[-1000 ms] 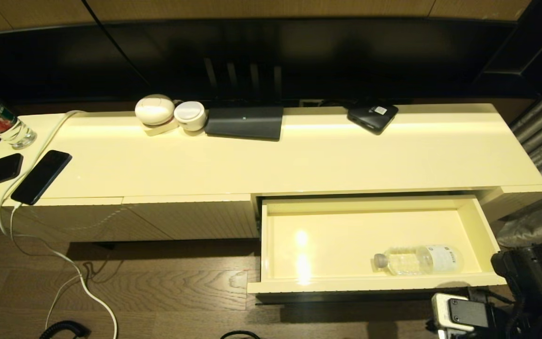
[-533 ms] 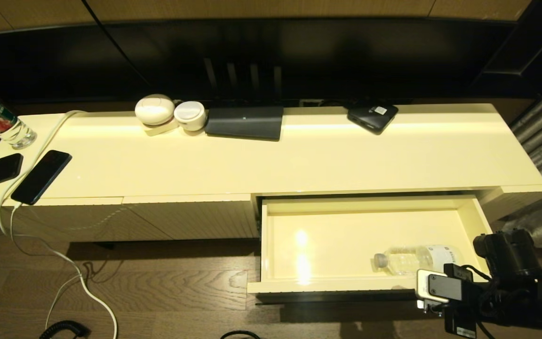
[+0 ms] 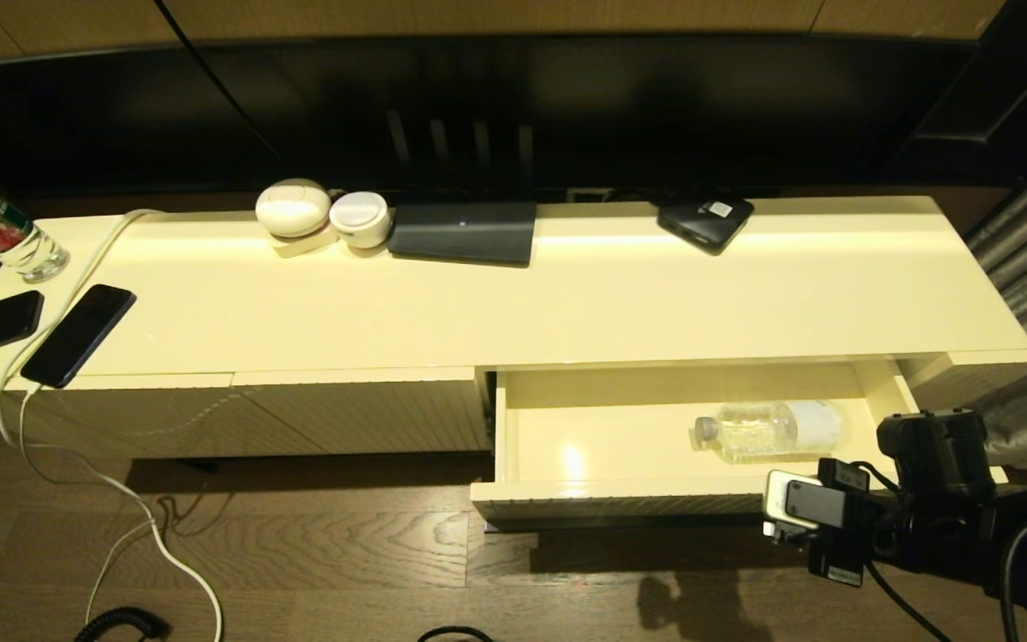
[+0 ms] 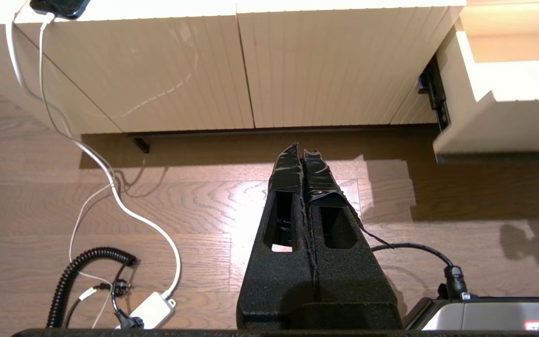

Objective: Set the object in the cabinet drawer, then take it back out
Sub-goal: Close the drawer

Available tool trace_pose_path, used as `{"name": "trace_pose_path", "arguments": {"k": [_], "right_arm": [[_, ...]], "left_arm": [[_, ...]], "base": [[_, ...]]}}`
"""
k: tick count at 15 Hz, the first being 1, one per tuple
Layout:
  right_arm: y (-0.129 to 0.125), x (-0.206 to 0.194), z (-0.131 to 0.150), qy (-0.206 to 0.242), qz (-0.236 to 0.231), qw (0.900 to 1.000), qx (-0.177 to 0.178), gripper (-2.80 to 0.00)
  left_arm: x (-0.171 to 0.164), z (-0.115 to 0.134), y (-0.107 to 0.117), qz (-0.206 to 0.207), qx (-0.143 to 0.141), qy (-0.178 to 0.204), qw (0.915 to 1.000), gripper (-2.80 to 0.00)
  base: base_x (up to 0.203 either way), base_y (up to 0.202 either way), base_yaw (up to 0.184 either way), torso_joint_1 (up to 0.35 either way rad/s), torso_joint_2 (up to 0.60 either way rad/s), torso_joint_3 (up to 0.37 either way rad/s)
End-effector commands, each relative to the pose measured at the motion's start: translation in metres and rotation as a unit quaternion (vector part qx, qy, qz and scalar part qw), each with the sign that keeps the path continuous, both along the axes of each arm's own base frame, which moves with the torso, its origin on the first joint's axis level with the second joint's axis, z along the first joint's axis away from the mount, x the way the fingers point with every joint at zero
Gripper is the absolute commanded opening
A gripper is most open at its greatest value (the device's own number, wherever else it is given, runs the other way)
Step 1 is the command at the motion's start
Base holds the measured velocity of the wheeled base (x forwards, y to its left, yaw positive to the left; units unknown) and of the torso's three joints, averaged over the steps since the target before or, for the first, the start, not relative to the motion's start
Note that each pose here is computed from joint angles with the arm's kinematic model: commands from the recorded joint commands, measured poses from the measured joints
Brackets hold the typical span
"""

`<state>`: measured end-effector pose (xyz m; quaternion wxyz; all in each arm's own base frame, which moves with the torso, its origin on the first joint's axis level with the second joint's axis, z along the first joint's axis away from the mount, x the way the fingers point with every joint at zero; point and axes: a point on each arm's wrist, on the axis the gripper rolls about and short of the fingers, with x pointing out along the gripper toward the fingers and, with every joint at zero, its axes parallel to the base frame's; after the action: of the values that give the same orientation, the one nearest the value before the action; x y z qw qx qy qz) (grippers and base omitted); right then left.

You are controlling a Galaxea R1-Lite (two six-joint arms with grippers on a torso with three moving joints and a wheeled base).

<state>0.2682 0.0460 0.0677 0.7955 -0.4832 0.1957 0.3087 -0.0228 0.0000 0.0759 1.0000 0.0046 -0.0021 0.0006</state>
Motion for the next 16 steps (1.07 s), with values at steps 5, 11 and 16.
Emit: {"name": "trace_pose_path", "arguments": {"k": [5, 11, 16], "right_arm": [[0.006, 0.025, 0.007, -0.062, 0.006, 0.998, 0.007, -2.8], [0.01, 0.048, 0.01, -0.11, 0.009, 0.994, 0.009, -2.8], [0.012, 0.066, 0.014, -0.135, 0.004, 0.991, 0.009, -2.8]], "left_arm": [[0.0, 0.0, 0.0, 0.0, 0.0, 0.001, 1.0, -2.8], [0.0, 0.0, 0.0, 0.0, 0.0, 0.001, 1.0, -2.8], [0.0, 0.0, 0.0, 0.0, 0.0, 0.001, 1.0, -2.8]], "base": [[0.0, 0.0, 0.0, 0.0, 0.0, 0.0], [0.0, 0.0, 0.0, 0.0, 0.0, 0.0], [0.0, 0.0, 0.0, 0.0, 0.0, 0.0]]}}
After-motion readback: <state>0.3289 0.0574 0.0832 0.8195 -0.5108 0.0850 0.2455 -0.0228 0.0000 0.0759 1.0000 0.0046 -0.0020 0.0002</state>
